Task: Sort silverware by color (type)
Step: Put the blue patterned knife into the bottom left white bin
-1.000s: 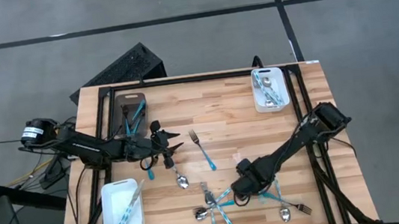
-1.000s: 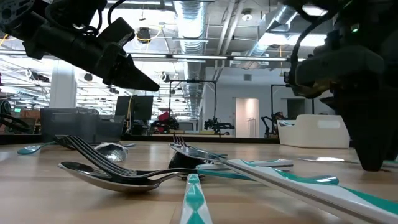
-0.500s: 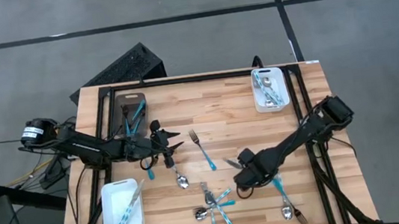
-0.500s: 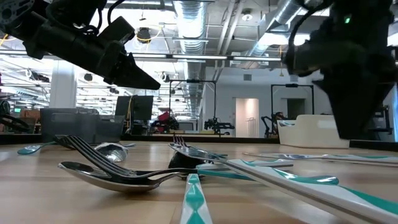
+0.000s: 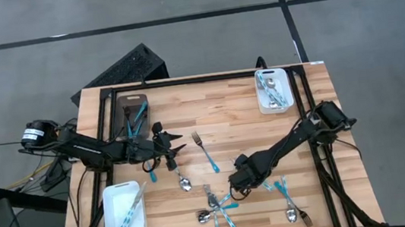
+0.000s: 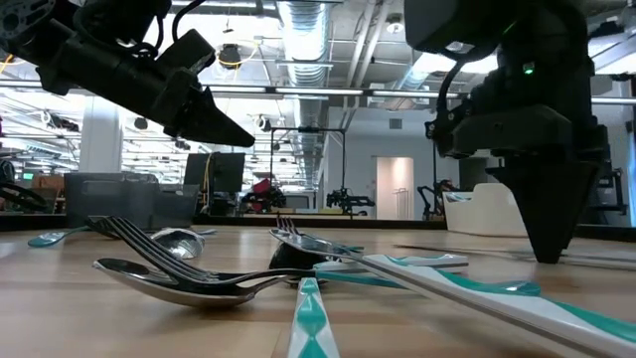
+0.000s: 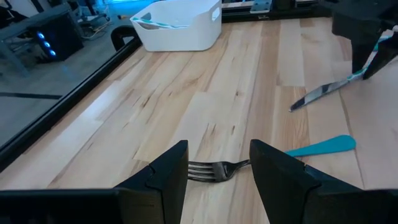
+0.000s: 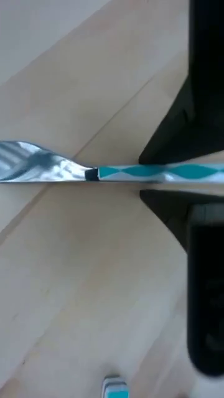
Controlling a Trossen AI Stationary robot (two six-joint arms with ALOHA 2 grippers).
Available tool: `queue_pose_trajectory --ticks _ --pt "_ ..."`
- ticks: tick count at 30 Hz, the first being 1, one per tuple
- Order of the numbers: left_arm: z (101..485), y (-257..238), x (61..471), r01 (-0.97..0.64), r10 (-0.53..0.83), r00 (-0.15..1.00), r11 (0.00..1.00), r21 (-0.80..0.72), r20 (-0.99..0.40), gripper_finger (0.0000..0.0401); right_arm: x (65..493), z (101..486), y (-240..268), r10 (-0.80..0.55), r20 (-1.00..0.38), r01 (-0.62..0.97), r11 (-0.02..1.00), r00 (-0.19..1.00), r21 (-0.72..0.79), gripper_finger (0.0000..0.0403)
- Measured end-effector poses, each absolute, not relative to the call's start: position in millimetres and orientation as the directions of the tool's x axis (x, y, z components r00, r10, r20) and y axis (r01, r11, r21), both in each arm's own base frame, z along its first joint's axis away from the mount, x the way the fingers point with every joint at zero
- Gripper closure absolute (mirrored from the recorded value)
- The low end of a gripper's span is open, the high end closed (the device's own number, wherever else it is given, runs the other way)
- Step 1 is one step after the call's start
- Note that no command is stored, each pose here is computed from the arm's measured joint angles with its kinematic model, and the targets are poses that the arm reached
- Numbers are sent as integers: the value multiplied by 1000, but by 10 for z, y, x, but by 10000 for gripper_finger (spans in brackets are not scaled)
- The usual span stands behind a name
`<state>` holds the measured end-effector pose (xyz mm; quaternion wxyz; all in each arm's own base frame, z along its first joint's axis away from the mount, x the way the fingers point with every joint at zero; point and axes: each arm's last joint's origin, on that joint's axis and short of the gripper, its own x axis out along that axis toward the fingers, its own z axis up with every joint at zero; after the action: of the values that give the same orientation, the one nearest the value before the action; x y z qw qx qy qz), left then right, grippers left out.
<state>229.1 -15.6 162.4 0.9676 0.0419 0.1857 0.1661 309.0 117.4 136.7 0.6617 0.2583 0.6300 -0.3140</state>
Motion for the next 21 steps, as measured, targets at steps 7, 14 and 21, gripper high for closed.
queue_pose_trajectory --ticks 7,14,21 --pt "1640 -156 2292 -317 337 880 942 115 -335 241 3280 1702 822 -350 -886 777 629 304 18 386" --pt "1841 -147 2221 -336 332 908 941 29 -254 241 3350 1940 428 -378 -681 657 726 627 202 388" --pt "1982 -132 2139 -348 338 918 937 -11 -207 241 3328 1845 27 -420 -515 605 750 748 268 386"
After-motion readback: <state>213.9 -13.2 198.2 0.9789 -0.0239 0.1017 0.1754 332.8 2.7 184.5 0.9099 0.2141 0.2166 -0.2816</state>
